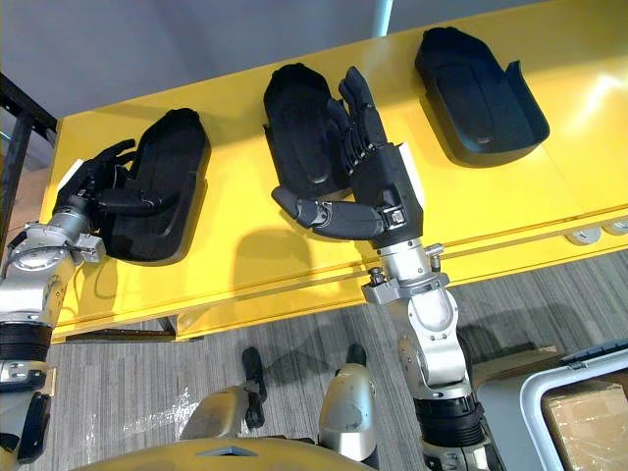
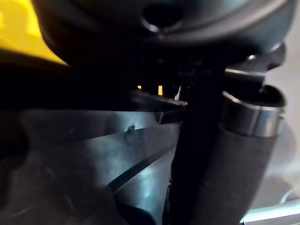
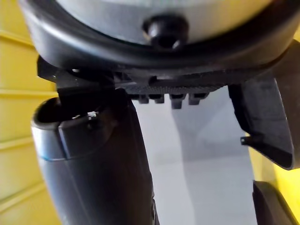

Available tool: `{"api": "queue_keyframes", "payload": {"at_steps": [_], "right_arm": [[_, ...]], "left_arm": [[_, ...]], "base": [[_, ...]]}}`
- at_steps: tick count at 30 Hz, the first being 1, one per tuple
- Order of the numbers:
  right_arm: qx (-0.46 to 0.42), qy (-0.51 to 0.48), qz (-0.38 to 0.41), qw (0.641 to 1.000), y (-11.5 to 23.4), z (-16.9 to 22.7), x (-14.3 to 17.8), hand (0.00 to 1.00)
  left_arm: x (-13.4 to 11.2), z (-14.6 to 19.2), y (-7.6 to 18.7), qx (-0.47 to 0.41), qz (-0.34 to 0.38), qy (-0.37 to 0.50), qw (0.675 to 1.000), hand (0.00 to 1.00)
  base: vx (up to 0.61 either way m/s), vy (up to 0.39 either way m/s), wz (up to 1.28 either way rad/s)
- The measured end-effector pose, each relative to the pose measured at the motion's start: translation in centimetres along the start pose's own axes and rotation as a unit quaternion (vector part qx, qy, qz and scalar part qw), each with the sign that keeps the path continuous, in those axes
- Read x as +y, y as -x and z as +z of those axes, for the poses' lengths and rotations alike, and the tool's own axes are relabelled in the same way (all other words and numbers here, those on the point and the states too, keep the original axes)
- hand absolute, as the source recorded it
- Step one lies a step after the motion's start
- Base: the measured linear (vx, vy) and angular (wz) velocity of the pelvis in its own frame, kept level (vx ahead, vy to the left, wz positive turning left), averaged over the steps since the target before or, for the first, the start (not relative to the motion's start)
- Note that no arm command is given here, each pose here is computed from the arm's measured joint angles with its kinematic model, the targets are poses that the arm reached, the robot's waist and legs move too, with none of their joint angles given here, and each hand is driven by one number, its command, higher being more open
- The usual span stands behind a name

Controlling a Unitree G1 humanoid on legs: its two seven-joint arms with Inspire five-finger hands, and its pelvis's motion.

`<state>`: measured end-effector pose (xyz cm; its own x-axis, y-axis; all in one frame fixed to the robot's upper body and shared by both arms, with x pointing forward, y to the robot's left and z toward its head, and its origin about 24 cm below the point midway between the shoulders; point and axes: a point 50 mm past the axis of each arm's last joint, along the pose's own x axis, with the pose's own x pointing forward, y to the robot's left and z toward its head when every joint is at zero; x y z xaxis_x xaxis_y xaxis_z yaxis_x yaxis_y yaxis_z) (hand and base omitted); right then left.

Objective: Walk over and take three plastic housings, then place them on the shelf

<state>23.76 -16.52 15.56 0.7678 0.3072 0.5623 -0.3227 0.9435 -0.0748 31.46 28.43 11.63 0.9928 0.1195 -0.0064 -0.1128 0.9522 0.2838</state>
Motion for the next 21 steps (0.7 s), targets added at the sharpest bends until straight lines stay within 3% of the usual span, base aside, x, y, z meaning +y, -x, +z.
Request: {"api": "queue_keyframes", "payload": {"at_steps": [6, 11, 16, 19, 21], "right_arm": [[-0.013, -0.018, -0.037, 0.999, 0.1, -0.3, 0.1, 1.0], [-0.014, -0.035, -0.08, 0.996, 0.5, -1.2, 0.1, 1.0], [0.001, -0.038, -0.111, 0.993, 1.2, -2.1, 0.1, 1.0], [0.003, -0.001, -0.129, 0.992, 1.3, -2.0, 0.2, 1.0], [0.003, 0.014, -0.142, 0.99, 1.4, -2.0, -0.1, 1.0]], "left_arm": [[-1.8, -1.8, 1.0, 0.015, 0.05, 0.021, 0.998, 1.0], [-3.2, -1.0, 1.8, -0.018, 0.09, 0.051, 0.994, 1.0], [-3.4, 2.9, 2.9, -0.15, 0.162, 0.105, 0.97, 1.0], [-3.3, 6.6, 6.3, -0.297, 0.187, 0.152, 0.924, 1.0], [-3.4, 7.5, 7.8, -0.339, 0.19, 0.168, 0.906, 1.0]], "base": [[0.06, 0.019, 0.0], [0.01, 0.005, -0.01], [0.0, 0.0, 0.0], [0.0, 0.0, 0.01], [0.01, -0.005, 0.09]]}}
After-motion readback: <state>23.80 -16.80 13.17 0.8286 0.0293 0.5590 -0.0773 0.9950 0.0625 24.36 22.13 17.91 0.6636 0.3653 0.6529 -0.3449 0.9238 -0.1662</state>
